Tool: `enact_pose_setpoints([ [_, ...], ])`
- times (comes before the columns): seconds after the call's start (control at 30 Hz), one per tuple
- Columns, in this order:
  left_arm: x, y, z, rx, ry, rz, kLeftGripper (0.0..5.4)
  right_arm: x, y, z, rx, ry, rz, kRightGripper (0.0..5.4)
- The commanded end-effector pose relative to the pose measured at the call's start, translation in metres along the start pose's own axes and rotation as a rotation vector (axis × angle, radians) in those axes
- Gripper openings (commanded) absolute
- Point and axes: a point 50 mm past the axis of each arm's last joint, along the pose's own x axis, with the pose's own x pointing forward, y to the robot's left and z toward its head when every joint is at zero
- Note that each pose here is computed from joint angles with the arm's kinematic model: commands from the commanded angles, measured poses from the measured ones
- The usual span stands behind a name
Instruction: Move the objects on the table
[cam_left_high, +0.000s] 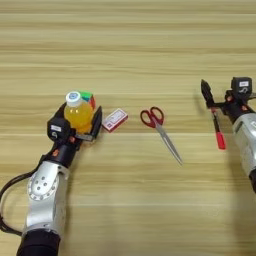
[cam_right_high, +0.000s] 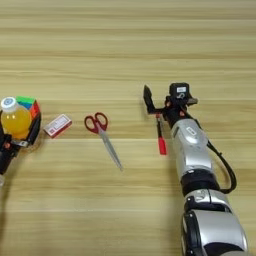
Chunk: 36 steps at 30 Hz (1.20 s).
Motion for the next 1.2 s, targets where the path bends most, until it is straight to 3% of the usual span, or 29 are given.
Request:
enact_pose_setpoints([
  [0.03, 0.005, -0.005, 0.000, -0.003, -0.006, -0.005, 4.35, 0.003, 0.001, 0.002, 0.010, -0.005, 0.005, 5.40],
  [0.3, 0.009, -0.008, 0.000, -0.015, -0.016, 0.021, 3.59, 0.003, 0.001, 0.001, 0.010, -0.005, 0.004, 5.40],
  [0.7, 0.020, -0.010, 0.001, -0.015, -0.025, 0.060, 3.49, 0.003, 0.002, 0.001, 0.011, -0.003, 0.005, 5.40],
  [1.2, 0.044, -0.032, 0.032, 0.000, -0.109, -0.033, 3.47, 0.005, 0.006, 0.000, 0.016, -0.001, 0.010, 5.40],
])
